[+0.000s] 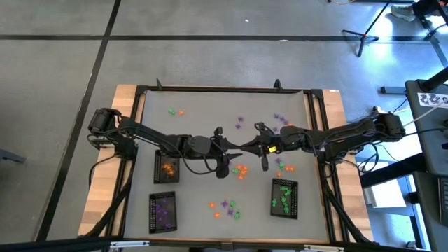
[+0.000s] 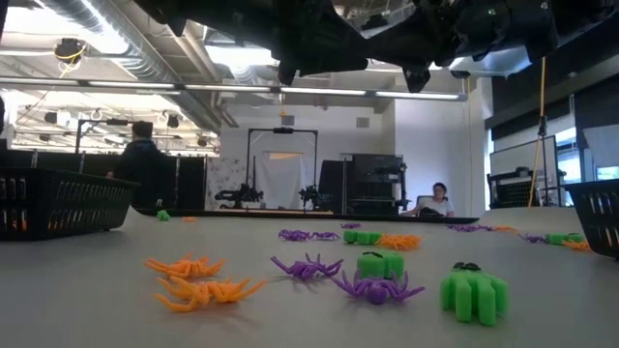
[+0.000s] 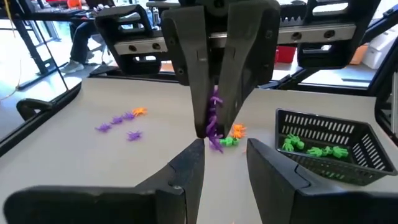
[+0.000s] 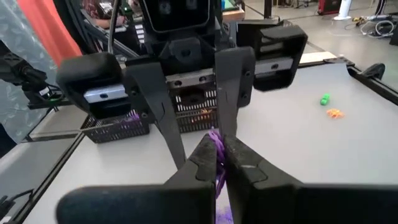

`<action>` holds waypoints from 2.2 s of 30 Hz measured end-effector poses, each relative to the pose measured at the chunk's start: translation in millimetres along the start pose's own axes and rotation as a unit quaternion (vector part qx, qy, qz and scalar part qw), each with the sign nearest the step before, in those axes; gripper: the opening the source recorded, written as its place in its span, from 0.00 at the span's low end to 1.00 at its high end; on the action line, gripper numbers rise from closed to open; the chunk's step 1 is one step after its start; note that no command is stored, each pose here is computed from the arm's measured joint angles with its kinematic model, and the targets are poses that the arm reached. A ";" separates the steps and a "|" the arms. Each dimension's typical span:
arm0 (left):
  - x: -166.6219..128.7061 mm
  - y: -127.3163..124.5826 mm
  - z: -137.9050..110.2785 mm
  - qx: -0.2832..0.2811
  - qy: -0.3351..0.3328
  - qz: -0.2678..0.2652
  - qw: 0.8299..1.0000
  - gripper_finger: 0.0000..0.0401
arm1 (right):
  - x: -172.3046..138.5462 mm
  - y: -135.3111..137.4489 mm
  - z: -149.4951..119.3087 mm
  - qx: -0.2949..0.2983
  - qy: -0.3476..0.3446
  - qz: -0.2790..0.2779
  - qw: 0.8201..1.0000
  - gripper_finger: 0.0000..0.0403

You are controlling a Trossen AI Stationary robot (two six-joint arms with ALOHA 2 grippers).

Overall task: Sort Halloween decoration
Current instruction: Put the purple spider toy into the bottom left black basket

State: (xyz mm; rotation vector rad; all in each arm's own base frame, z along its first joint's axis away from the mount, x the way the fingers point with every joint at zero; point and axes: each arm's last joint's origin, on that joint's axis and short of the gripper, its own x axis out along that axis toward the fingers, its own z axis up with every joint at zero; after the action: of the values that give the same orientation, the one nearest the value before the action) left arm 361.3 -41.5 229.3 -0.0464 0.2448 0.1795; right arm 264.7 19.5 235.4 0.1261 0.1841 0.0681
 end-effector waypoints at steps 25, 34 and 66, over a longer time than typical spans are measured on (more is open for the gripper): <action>0.0 1.4 -1.8 -0.011 0.008 0.017 1.000 0.22 | 5.2 0.0 -2.3 0.000 -0.007 0.006 1.000 0.02; -0.3 0.8 -3.9 -0.007 0.018 0.017 1.000 0.01 | 5.2 0.0 -2.3 0.000 -0.007 0.006 1.000 0.02; -11.4 -22.9 -13.7 0.015 0.039 0.080 0.996 0.00 | 5.3 1.2 -3.2 0.011 -0.001 0.028 1.000 0.34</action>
State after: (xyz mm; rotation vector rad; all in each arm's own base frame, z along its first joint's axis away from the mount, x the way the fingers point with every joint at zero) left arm 351.3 -66.9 219.4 -0.0036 0.3297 0.3347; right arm 269.2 21.4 231.5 0.1533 0.1794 0.1220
